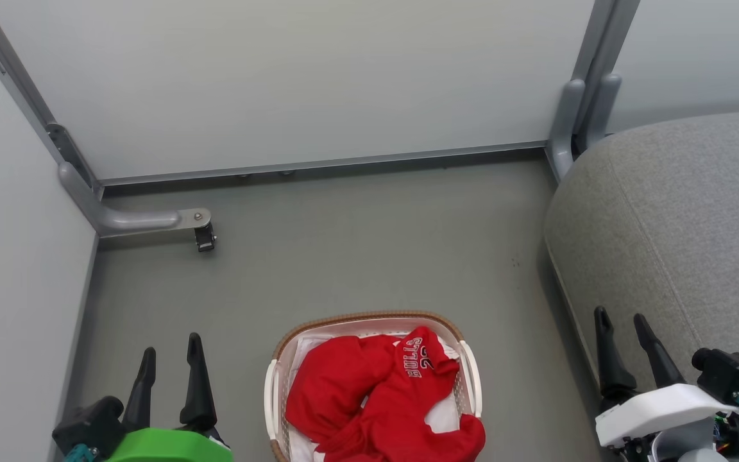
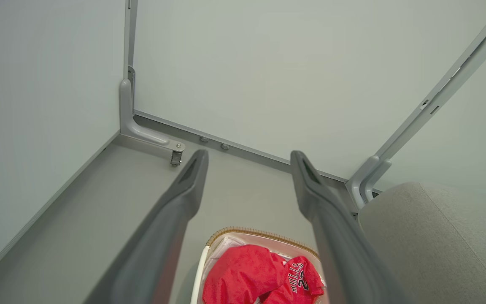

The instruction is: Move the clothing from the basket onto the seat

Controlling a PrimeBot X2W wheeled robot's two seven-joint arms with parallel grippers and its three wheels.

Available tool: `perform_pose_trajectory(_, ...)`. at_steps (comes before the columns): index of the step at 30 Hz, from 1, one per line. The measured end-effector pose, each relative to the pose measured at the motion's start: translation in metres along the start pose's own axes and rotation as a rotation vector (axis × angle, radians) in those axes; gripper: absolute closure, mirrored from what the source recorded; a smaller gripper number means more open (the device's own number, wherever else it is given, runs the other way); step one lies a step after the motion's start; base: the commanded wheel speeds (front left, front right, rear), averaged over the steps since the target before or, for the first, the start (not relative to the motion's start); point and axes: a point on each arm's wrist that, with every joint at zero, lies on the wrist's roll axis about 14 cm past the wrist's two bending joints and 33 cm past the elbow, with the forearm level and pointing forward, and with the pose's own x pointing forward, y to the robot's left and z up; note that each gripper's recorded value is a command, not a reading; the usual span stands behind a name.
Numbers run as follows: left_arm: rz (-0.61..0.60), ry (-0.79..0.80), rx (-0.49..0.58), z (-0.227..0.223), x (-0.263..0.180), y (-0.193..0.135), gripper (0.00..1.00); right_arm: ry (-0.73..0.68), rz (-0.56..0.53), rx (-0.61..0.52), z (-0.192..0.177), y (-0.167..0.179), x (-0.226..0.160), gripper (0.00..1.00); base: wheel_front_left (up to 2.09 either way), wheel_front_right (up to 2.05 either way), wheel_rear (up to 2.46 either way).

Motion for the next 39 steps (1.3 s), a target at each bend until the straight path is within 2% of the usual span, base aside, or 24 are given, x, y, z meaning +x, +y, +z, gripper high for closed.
perform_pose_trajectory(39,-0.023,0.017,0.24,-0.019,-0.015,-0.001,0.0,0.0,0.101,-0.297,-0.01,0.019,-0.002,0.0,0.0,0.0,0.0)
